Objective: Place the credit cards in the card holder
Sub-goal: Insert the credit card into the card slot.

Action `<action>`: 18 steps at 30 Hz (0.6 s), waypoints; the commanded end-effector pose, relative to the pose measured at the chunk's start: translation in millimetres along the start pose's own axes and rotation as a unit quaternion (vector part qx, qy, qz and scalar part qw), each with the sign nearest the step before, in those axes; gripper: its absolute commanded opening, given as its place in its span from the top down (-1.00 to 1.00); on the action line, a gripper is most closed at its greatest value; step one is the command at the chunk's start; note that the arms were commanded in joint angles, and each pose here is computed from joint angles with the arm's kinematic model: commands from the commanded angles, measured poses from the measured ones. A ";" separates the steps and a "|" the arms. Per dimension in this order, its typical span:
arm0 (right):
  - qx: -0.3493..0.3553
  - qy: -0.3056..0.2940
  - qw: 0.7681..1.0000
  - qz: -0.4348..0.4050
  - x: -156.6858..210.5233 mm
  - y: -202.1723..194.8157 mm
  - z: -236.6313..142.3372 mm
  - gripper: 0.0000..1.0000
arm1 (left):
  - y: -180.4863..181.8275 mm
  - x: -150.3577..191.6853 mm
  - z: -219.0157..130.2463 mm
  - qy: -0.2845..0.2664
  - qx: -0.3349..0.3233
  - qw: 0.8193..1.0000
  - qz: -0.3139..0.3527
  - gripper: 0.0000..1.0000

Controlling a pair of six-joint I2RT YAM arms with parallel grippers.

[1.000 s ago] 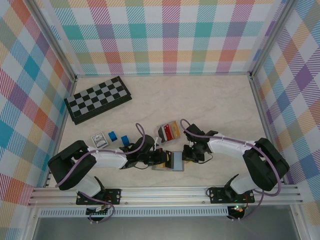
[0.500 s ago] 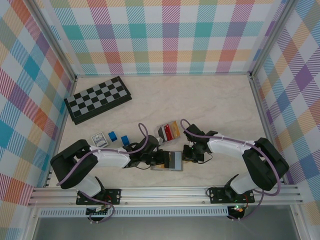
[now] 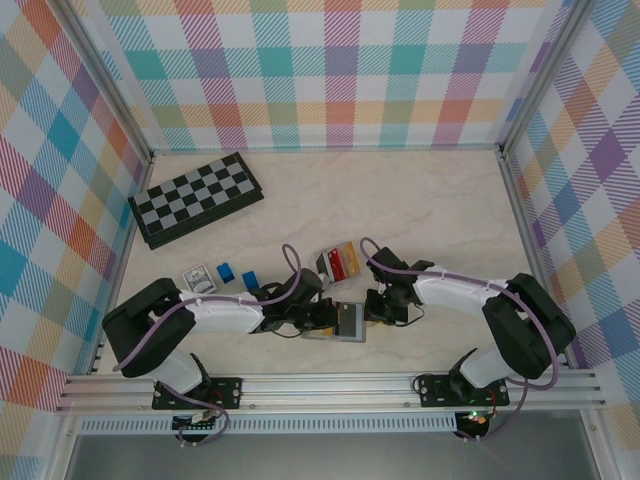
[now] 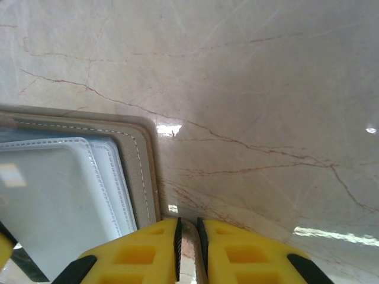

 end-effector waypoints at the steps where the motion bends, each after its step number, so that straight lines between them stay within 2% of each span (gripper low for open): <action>1: -0.028 0.021 0.999 -0.010 0.8 10.4 7.7 0.65 | -8.1 1.7 9.0 0.020 0.005 1.000 0.024 0.87; 6: -0.028 0.019 0.999 -0.010 0.4 10.5 8.0 0.66 | -9.4 1.7 13.1 0.026 0.007 0.999 0.025 0.83; 13: -0.013 -0.001 1.000 -0.006 -0.8 9.0 2.2 0.62 | -13.2 -1.9 2.6 0.010 0.002 1.000 0.030 0.62; 18: 0.004 -0.050 0.999 -0.012 -2.2 9.8 -21.6 0.40 | -12.6 -1.9 -18.3 -0.018 -0.025 0.999 0.034 0.46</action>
Point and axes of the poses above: each hand's point on the last joint's axis, 136 mm out from that joint toward the fingers, its own z axis out along the fingers, its own y axis along the line the jaws close on, x = y × z, the point moved 10 cm from there along -z, back along the fingers, and after that the axes turned 15 degrees about z, right-handed, at the moved point
